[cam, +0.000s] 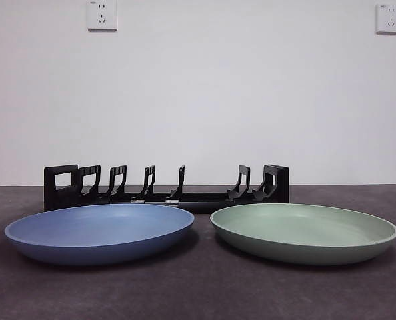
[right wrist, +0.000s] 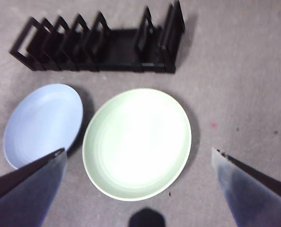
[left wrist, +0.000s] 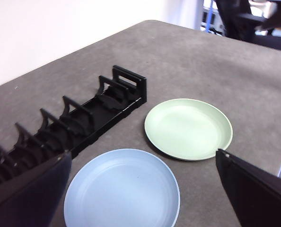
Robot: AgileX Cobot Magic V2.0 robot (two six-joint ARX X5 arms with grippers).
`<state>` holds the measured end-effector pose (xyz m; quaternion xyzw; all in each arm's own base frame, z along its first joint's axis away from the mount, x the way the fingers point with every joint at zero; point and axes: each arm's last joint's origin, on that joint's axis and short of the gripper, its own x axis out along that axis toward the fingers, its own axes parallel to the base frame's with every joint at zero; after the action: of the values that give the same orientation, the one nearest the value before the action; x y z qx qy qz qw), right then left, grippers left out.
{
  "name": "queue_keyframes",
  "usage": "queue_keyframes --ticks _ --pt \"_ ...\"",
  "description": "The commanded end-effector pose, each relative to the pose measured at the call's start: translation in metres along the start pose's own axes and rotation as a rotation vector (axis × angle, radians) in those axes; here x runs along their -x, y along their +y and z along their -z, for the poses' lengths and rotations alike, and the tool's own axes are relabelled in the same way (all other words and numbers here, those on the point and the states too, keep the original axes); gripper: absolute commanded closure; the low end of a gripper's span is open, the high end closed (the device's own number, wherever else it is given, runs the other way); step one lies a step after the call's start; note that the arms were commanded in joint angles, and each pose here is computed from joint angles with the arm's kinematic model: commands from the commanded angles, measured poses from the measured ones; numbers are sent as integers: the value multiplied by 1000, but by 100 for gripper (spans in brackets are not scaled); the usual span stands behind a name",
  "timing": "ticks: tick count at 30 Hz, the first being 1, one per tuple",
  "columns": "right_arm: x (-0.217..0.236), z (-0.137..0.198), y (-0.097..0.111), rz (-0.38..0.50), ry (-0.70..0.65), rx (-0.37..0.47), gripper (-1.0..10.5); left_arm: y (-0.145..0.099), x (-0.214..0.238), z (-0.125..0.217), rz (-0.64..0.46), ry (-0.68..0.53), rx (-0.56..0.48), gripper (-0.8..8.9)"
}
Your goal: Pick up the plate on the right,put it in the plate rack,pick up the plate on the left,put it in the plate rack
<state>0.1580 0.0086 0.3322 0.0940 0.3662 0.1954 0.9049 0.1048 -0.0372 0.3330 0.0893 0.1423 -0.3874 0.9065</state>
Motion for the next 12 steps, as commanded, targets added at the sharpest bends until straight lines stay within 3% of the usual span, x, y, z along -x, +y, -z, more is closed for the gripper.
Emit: queue_keyframes --ticks 1,7,12 --pt "-22 -6 -9 -2 80 -44 424 -1 -4 -3 20 -13 -94 212" --pt "-87 -7 -28 -10 307 -100 426 -5 -13 -7 81 -28 -183 212" --pt "-133 -1 -40 59 439 -98 426 -6 -20 -7 83 -2 -211 212"
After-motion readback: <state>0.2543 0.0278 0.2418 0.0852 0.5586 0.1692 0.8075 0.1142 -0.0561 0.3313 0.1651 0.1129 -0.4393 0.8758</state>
